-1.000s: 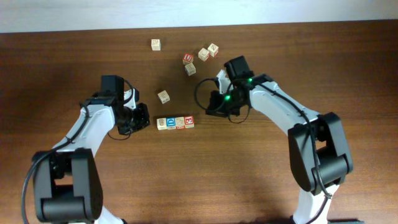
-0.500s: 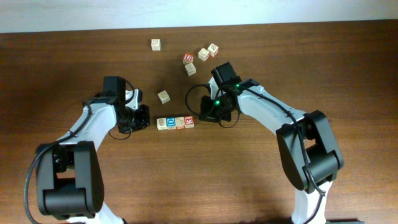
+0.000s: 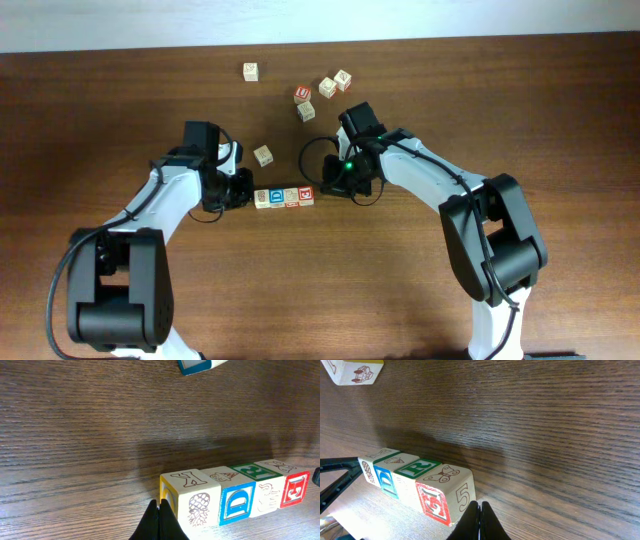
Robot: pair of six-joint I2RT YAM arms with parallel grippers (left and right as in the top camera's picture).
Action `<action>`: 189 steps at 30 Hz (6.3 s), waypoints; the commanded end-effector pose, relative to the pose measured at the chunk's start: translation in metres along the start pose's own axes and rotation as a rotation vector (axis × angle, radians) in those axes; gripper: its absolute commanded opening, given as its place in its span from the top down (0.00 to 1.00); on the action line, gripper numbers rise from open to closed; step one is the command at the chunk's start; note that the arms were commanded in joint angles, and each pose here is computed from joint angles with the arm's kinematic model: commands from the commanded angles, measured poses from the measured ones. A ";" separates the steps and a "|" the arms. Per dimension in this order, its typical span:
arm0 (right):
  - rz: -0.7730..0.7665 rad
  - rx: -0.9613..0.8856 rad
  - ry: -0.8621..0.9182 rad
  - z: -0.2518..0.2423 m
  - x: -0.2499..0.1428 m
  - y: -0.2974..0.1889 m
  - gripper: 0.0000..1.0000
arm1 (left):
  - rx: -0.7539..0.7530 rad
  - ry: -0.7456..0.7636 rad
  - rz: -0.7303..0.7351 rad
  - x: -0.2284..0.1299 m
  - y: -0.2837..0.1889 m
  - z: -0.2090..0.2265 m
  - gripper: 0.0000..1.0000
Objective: Rotate 4 blocks
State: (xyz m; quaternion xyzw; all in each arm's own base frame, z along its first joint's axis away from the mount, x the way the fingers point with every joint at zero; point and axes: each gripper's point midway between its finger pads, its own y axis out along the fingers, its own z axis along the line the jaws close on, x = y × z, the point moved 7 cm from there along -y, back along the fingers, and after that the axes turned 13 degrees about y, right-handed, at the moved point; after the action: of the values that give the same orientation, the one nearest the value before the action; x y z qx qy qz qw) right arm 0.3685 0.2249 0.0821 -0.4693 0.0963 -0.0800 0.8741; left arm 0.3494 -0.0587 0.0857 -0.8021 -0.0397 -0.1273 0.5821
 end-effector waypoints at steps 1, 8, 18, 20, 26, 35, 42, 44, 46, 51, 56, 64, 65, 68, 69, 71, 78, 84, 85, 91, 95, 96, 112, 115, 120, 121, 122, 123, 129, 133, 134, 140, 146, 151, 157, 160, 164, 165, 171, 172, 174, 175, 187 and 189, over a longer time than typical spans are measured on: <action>-0.004 -0.033 0.023 0.000 -0.006 0.008 0.96 | 0.007 -0.026 0.015 -0.003 0.004 0.002 1.00; -0.014 -0.040 0.031 0.008 -0.012 0.013 0.96 | -0.002 -0.043 0.022 -0.004 0.004 0.001 1.00; 0.006 -0.040 0.033 0.010 -0.017 0.015 0.96 | -0.022 -0.016 0.012 -0.002 0.009 -0.015 1.00; 0.007 -0.040 0.029 0.011 -0.018 0.016 0.96 | -0.025 -0.014 -0.003 0.001 0.009 -0.017 1.00; 0.009 -0.041 0.027 0.010 -0.018 0.016 0.96 | -0.025 -0.019 -0.011 0.002 0.009 -0.017 1.00; 0.017 -0.038 0.005 0.010 -0.019 0.016 0.96 | -0.031 0.106 0.021 -0.001 0.023 -0.020 1.00; 0.032 -0.020 -0.033 0.015 -0.020 0.014 0.96 | -0.075 0.115 0.035 -0.003 0.028 -0.023 1.00; 0.034 -0.022 -0.031 0.014 -0.020 0.014 0.96 | -0.075 0.115 0.035 -0.003 0.028 -0.023 1.00; 0.034 -0.022 -0.031 0.014 -0.020 0.014 0.95 | -0.075 0.115 0.035 -0.004 0.028 -0.023 1.00; 0.038 -0.027 -0.028 0.013 -0.021 0.014 0.96 | -0.029 0.215 0.020 0.000 0.027 -0.017 1.00; 0.039 -0.029 -0.025 0.013 -0.021 0.014 0.96 | 0.072 0.291 0.001 0.012 0.021 -0.009 1.00; 0.039 -0.029 -0.025 0.013 -0.021 0.014 0.96 | 0.073 0.249 0.015 0.023 0.006 -0.014 1.00; 0.039 -0.029 -0.025 0.013 -0.021 0.014 0.96 | 0.078 0.249 0.019 0.023 0.006 -0.014 1.00; 0.039 -0.029 -0.025 0.013 -0.021 0.014 0.96 | 0.079 0.247 0.025 0.022 0.006 -0.014 1.00; 0.039 -0.029 -0.025 0.013 -0.021 0.014 0.96 | 0.074 0.245 0.036 0.020 0.006 -0.014 1.00; 0.039 -0.029 -0.025 0.013 -0.021 0.014 0.96 | 0.073 0.244 0.055 0.016 0.006 -0.014 1.00; 0.036 -0.018 -0.020 0.015 -0.021 0.014 0.96 | 0.000 0.239 0.062 0.014 0.006 -0.021 1.00; 0.035 0.012 -0.059 0.020 -0.020 0.012 0.95 | -0.039 0.237 0.060 0.013 0.006 -0.025 1.00; 0.031 0.016 -0.070 0.022 -0.020 0.010 0.96 | -0.042 0.237 0.059 0.013 0.006 -0.026 1.00; 0.008 0.024 -0.179 0.042 -0.030 0.009 0.95 | -0.047 0.253 0.065 0.012 0.008 -0.032 1.00; 0.005 0.030 -0.194 0.045 -0.031 0.007 0.95 | -0.049 0.262 0.068 0.012 0.009 -0.036 1.00; 0.002 0.032 -0.196 0.046 -0.031 0.005 0.96 | -0.050 0.265 0.068 0.011 0.009 -0.036 1.00; -0.022 0.133 -0.264 0.077 -0.041 -0.019 0.95 | -0.061 0.260 0.069 0.011 0.009 -0.038 1.00; -0.029 0.128 -0.275 0.080 -0.044 -0.019 0.96 | -0.060 0.260 0.068 0.011 0.009 -0.038 1.00; -0.046 0.071 -0.238 0.072 -0.043 -0.018 0.96 | -0.060 0.260 0.068 0.011 0.009 -0.038 1.00; -0.046 0.072 -0.238 0.072 -0.043 -0.018 0.96 | -0.060 0.260 0.068 0.011 0.009 -0.038 1.00; -0.046 0.072 -0.238 0.072 -0.043 -0.018 0.96 | -0.060 0.261 0.068 0.011 0.009 -0.038 1.00; -0.048 0.072 -0.238 0.073 -0.042 -0.018 0.96 | -0.060 0.261 0.069 0.011 0.009 -0.038 1.00; -0.084 0.008 -0.147 0.045 -0.018 -0.032 0.95 | -0.060 0.261 0.068 0.011 0.009 -0.038 1.00; -0.114 -0.059 -0.131 0.035 -0.015 -0.033 0.95 | -0.060 0.261 0.068 0.011 0.009 -0.038 1.00; -0.122 -0.067 -0.131 0.034 -0.014 -0.033 0.95 | -0.060 0.261 0.069 0.011 0.009 -0.038 1.00; -0.144 -0.135 -0.116 0.025 -0.013 -0.033 0.96 | -0.060 0.260 0.069 0.011 0.009 -0.038 1.00; -0.150 -0.159 -0.110 0.022 -0.013 -0.033 0.95 | -0.059 0.261 0.069 0.011 0.009 -0.037 1.00; -0.147 -0.169 -0.108 0.020 -0.013 -0.032 0.95 | -0.059 0.261 0.069 0.011 0.009 -0.037 1.00; -0.201 -0.249 -0.056 -0.010 0.011 -0.048 0.96 | -0.060 0.260 0.072 0.011 0.009 -0.037 1.00; -0.180 -0.202 -0.073 -0.026 0.027 -0.062 0.96 | -0.060 0.260 0.071 0.011 0.009 -0.038 1.00; -0.168 -0.206 -0.050 -0.037 0.030 -0.066 0.96 | -0.060 0.261 0.068 0.011 0.009 -0.038 1.00; -0.157 -0.211 -0.048 -0.039 0.029 -0.063 0.96 | -0.060 0.261 0.068 0.011 0.009 -0.038 1.00; -0.077 -0.201 -0.042 -0.041 0.017 -0.044 0.96 | -0.060 0.261 0.068 0.011 0.009 -0.038 1.00; -0.056 -0.179 -0.046 -0.039 0.015 -0.042 0.96 | -0.060 0.261 0.068 0.011 0.009 -0.038 1.00; -0.029 -0.180 -0.054 -0.035 0.008 -0.036 0.96 | -0.060 0.261 0.068 0.011 0.009 -0.038 1.00; -0.023 -0.183 -0.057 -0.033 0.006 -0.034 0.96 | -0.060 0.261 0.069 0.011 0.009 -0.038 1.00; -0.111 -0.174 -0.048 -0.017 0.021 -0.065 0.96 | -0.060 0.259 0.072 0.011 0.009 -0.037 1.00; -0.133 -0.230 -0.020 -0.026 0.027 -0.074 0.96 | -0.060 0.260 0.071 0.011 0.009 -0.038 1.00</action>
State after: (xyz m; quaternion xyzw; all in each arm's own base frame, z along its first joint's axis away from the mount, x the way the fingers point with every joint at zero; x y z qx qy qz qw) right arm 0.3678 0.1768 0.1070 -0.5519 0.0853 -0.0782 0.8258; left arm 0.3521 -0.0966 0.0888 -0.7912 0.0734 -0.2108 0.5694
